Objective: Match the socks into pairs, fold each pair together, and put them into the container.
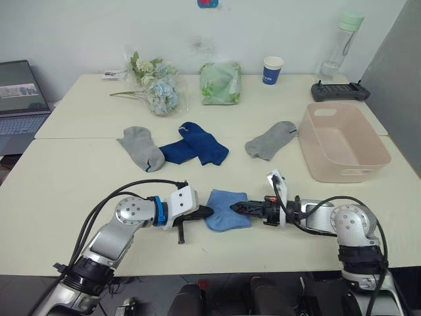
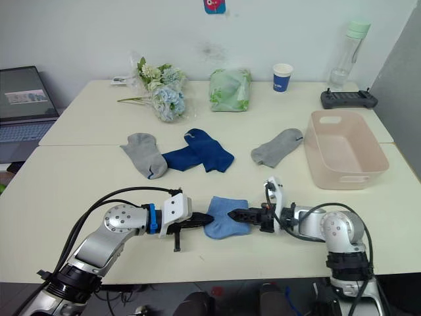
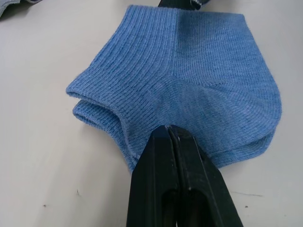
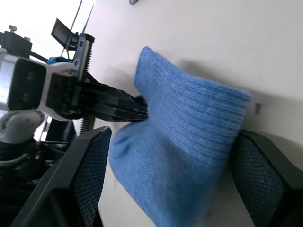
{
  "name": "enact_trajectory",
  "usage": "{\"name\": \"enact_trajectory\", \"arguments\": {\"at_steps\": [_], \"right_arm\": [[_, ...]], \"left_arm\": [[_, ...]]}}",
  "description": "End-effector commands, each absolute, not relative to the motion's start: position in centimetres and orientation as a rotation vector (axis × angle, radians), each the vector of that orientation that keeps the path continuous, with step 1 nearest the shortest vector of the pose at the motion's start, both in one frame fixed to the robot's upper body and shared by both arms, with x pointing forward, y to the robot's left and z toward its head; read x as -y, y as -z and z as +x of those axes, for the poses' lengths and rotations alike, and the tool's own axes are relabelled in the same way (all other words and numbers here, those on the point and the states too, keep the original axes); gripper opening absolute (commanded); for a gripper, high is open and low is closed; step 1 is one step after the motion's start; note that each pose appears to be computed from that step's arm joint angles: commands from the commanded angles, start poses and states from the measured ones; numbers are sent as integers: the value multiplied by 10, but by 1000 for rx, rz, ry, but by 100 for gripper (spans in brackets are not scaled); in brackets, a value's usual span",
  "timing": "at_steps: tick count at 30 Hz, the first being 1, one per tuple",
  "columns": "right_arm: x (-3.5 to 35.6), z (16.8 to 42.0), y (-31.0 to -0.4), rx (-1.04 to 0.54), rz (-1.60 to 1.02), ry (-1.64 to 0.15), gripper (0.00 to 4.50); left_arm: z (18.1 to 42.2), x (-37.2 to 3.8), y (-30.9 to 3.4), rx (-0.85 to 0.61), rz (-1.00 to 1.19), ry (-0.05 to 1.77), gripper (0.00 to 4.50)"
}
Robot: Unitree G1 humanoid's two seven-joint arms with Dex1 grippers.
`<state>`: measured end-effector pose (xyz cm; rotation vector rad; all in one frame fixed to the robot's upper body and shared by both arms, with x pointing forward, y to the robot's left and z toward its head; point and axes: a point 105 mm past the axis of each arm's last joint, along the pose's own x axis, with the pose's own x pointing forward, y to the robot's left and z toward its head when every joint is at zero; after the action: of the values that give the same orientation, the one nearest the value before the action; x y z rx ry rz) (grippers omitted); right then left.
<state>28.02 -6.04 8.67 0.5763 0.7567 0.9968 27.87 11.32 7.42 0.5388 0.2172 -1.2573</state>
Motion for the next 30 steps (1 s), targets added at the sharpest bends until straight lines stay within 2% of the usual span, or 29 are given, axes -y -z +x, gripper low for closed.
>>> {"name": "enact_trajectory", "arguments": {"at_steps": [1,9,21,25,28,30], "right_arm": [[54,280,-90,-770,621,-1024,395],[58,292,-87,-748,624,-970,395],[60,286,-85,-743,594,-986,3],[74,287,-91,-710,583,-965,1],[91,288,-104,-657,579,-946,0],[107,290,-120,-598,560,-930,0]], "left_arm": [[278,-116,-71,-233,539,1251,0],[279,-116,-77,-226,519,1245,0],[279,-107,-93,-171,483,1256,0],[279,-107,-111,-130,408,1254,0],[276,-107,-134,-103,365,1276,58],[278,-101,-162,-56,274,1285,117]]}}
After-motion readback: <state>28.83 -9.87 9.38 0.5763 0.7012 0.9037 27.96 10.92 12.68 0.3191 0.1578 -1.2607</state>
